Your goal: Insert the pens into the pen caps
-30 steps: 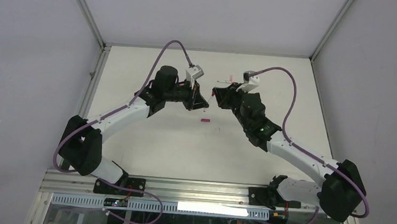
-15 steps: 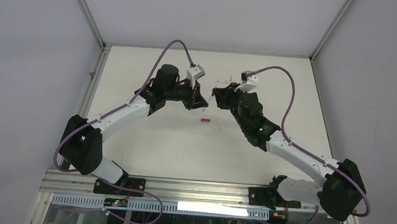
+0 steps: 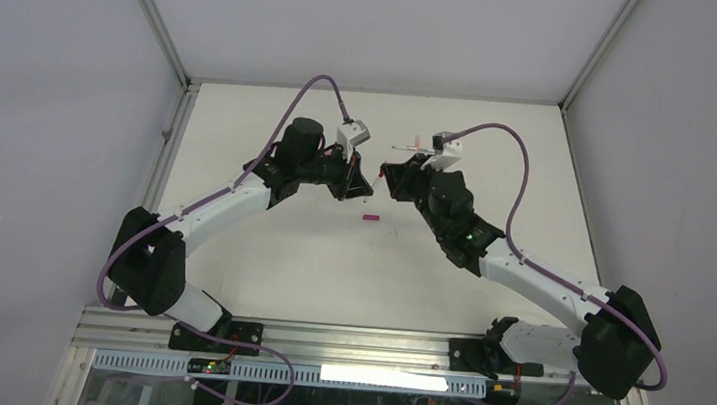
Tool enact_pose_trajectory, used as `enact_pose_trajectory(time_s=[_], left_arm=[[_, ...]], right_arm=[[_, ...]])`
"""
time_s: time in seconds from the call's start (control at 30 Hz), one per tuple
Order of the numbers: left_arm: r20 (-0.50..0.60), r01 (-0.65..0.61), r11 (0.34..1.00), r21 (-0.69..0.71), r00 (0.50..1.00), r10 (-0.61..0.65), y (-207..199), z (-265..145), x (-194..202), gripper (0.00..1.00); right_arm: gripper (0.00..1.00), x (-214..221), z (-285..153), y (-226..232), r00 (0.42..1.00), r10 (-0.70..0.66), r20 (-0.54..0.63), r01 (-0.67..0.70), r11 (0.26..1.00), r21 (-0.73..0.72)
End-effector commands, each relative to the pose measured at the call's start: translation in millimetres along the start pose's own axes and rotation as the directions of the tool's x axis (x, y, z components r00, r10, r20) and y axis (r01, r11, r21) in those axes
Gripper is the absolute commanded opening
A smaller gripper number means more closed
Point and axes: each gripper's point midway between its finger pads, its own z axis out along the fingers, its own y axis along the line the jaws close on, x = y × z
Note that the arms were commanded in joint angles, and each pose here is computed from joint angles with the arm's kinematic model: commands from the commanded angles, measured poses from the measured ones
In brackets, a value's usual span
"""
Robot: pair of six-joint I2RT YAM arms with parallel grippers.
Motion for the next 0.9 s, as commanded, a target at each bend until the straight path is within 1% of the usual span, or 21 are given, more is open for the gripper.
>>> enact_pose_trajectory(time_s=[0.0,0.27,0.53,0.67,0.87], left_arm=[[0.387,-0.212,0.966,-0.149,0.886,0.254,9,-35,-138,0.00],[0.402,-0.203,0.962,-0.185,0.877,0.262,19,-45,-142,0.00],[0.400,-0.213,0.966,-0.147,0.880,0.255,15,-41,-137,0.00],[0.354,-0.207,0.968,-0.139,0.903,0.244,20,-33,-125,0.00],[0.269,-0.119,0.968,-0.222,0.947,0.178,47,-27,-90,0.00]], right_arm=[[0.00,112,-32,-13,0.919,-0.067,-0.389,0.051,0.997,-0.052],[0.00,123,-39,-19,0.903,-0.068,-0.424,0.053,0.997,-0.048],[0.00,129,-34,-14,0.901,-0.060,-0.430,0.040,0.998,-0.056],[0.00,127,-30,-14,0.904,-0.069,-0.423,0.052,0.997,-0.052],[0.00,106,-27,-15,0.926,-0.105,-0.364,0.098,0.994,-0.039]])
